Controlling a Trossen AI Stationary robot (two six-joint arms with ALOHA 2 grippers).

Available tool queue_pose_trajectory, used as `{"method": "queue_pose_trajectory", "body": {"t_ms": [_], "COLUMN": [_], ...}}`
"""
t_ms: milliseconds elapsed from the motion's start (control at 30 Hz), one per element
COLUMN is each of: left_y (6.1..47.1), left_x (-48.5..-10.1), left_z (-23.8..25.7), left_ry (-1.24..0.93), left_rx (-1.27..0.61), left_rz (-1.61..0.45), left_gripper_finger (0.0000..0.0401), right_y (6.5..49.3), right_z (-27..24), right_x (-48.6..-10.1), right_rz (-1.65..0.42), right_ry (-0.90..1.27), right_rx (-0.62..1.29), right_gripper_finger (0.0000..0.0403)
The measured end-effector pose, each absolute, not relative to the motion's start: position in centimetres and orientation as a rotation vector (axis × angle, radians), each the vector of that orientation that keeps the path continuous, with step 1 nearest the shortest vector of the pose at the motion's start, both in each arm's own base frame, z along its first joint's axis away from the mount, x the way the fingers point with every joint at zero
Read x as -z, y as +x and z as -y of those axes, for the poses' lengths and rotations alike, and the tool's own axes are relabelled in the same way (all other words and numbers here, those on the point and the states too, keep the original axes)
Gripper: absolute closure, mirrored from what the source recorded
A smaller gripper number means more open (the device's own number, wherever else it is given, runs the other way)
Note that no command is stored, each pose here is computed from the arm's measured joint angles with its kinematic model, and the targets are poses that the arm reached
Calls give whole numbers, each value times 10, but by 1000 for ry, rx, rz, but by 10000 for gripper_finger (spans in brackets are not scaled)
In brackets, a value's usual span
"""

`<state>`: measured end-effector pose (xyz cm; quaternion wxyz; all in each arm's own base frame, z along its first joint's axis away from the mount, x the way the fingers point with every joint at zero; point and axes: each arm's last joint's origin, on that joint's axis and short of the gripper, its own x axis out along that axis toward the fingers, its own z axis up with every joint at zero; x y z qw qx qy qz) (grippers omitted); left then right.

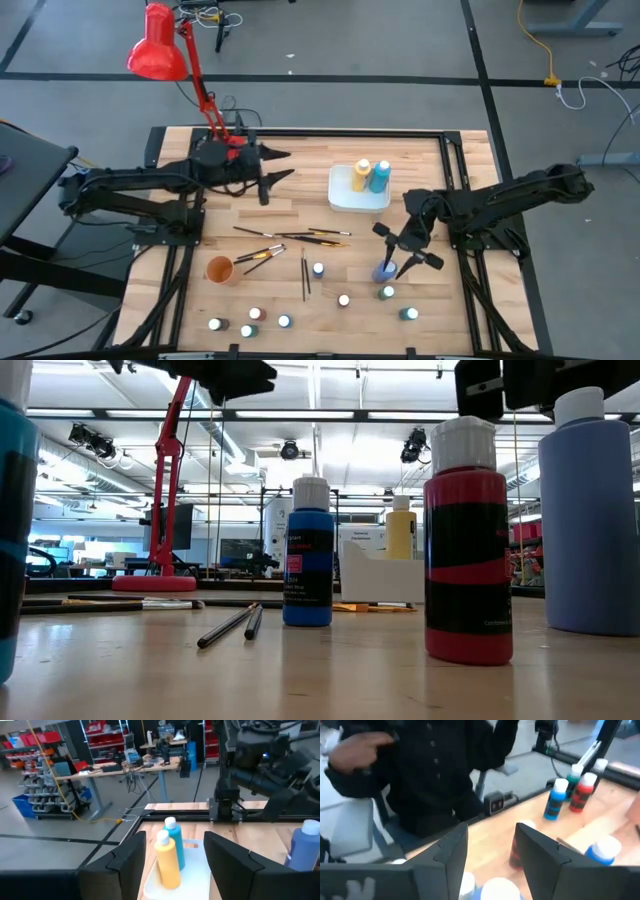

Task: Pick & Place Paint Supplies
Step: Put the large blue paint bottle into the white bin

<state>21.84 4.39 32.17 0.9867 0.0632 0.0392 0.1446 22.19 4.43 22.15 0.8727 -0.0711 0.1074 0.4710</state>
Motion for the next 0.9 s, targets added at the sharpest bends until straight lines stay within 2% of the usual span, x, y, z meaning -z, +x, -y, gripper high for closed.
{"method": "queue_pose_trajectory", "body": {"t_ms": [133, 333, 700, 900], "left_y": [210, 207, 208, 208], "left_x": [-322, -325, -324, -324], "left_z": [-42, -41, -41, -41], "left_ry": [111, 99, 102, 102], "left_rx": [-293, -279, -274, -273], "left_rz": [-48, -34, -39, -40], "left_gripper_finger": [193, 193, 193, 193], "right_y": [230, 237, 234, 226], "right_z": [-46, -49, -48, -49], "right_x": [-211, -201, -212, -212], "right_rz": [-267, -275, -196, -236], "right_ry": [-182, -153, -183, -144], "right_rx": [-916, -997, -988, -1054], "right_gripper_finger": [234, 234, 234, 234]}}
